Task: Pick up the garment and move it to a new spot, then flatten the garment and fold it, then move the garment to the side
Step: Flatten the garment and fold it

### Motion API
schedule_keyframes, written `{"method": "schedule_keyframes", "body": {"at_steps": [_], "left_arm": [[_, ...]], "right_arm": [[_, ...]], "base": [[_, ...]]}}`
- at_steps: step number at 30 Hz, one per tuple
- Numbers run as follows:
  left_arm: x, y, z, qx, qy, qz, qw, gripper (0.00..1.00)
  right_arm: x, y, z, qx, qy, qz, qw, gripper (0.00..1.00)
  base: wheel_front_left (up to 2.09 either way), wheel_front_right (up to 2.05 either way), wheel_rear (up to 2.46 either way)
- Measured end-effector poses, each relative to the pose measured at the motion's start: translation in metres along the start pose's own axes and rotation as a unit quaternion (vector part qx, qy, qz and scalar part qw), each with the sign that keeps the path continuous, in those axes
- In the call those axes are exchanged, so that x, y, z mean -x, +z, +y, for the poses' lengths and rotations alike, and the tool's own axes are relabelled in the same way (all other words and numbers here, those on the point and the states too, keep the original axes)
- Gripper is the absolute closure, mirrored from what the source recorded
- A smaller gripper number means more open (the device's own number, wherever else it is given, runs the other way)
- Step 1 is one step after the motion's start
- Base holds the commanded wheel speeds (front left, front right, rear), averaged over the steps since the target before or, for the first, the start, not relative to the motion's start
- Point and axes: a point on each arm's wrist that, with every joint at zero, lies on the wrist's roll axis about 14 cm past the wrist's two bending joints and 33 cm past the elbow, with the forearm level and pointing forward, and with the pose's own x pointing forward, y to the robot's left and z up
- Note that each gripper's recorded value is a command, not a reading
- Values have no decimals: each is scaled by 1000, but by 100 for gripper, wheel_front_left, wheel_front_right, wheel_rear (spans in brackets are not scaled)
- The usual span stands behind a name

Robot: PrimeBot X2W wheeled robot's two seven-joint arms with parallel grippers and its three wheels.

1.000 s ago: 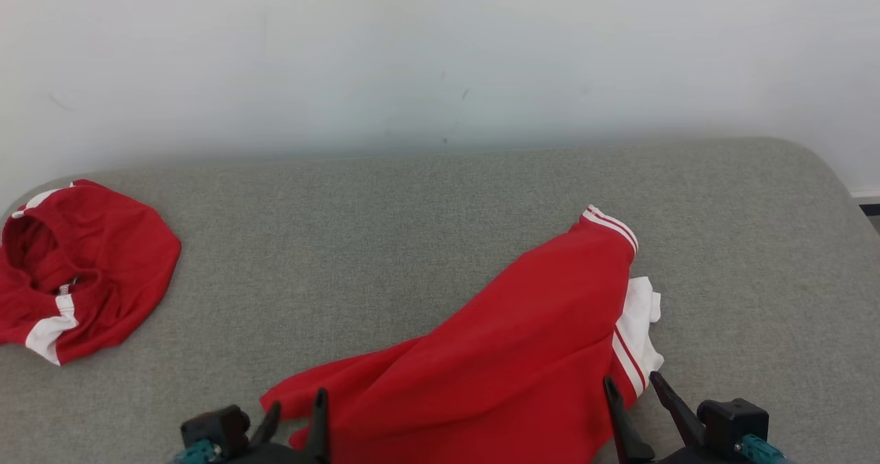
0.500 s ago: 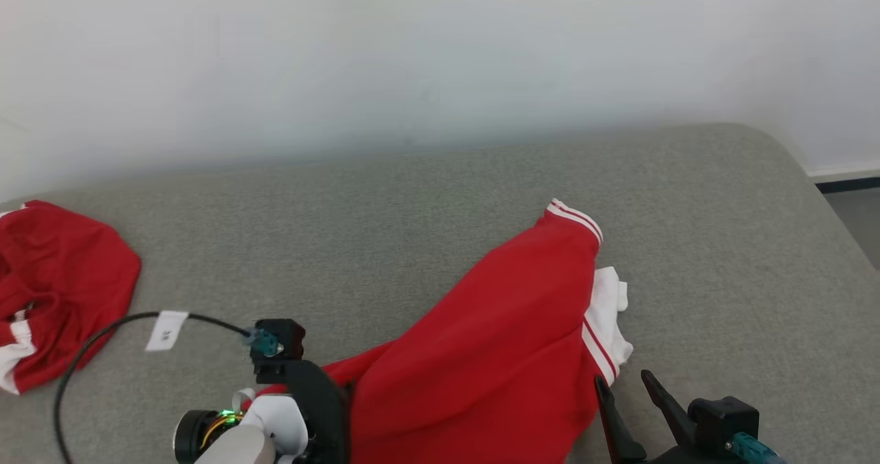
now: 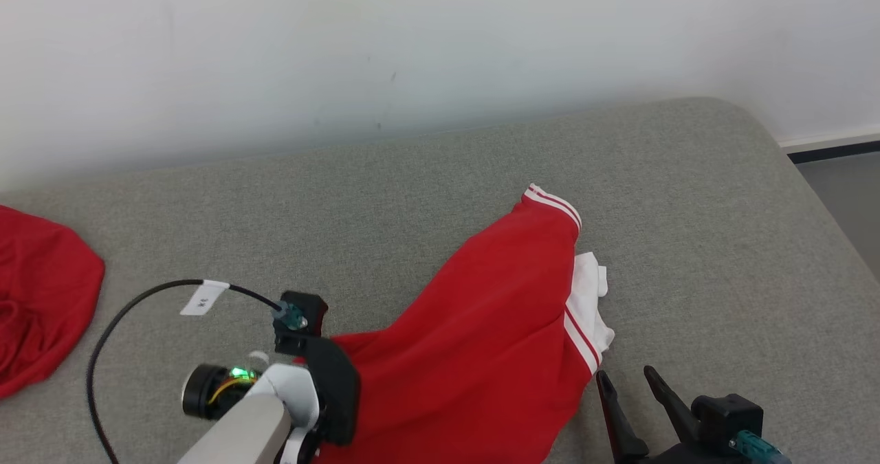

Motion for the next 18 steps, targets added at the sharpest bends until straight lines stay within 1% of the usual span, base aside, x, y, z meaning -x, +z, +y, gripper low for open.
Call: {"method": "schedule_keyframes", "body": {"at_steps": [2, 4, 5, 7, 9, 11, 12, 13, 14, 15, 16, 17, 18], "left_arm": [[3, 29, 2, -1, 5, -62, 998, 100], [12, 69, 3, -4, 10, -147, 989, 100], [12, 69, 3, -4, 10, -147, 989, 100], [31, 120, 2, -7, 13, -256, 967, 100], [58, 165, -1, -4, 12, -356, 934, 100], [86, 196, -4, -9, 13, -439, 898, 100], [98, 207, -3, -9, 15, -470, 883, 100], [106, 212, -3, -4, 17, -486, 874, 100], [110, 212, 0, 4, 20, -493, 870, 100], [110, 206, 3, 9, 25, -489, 872, 100], [105, 193, 7, 20, 31, -476, 879, 100], [97, 174, 11, 38, 35, -453, 890, 100], [86, 148, 14, 55, 40, -421, 904, 100]], "right_arm": [[-1, 0, 1, -1, 1, -1, 1000, 0], [-1, 2, 2, -1, 3, -4, 1000, 0], [-1, 2, 2, -1, 3, -4, 1000, 0], [-2, 3, 3, 0, 5, -6, 1000, 0], [-2, 4, 4, -1, 8, -9, 1000, 0], [-2, 6, 6, -1, 10, -11, 1000, 0], [-2, 6, 6, -1, 11, -12, 1000, 0], [-2, 6, 6, -1, 11, -13, 1000, 0], [-2, 5, 7, -1, 13, -12, 1000, 0], [-2, 5, 8, -2, 14, -12, 1000, 0], [-2, 5, 9, -1, 15, -12, 1000, 0], [-2, 5, 10, -1, 17, -12, 1000, 0], [-3, 5, 10, -1, 18, -13, 1000, 0]], "base": [[0, 0, 0], [0, 0, 0], [0, 0, 0], [0, 0, 0], [0, 0, 0], [0, 0, 0], [0, 0, 0], [0, 0, 0], [0, 0, 0], [0, 0, 0], [0, 0, 0], [0, 0, 0], [0, 0, 0]]}}
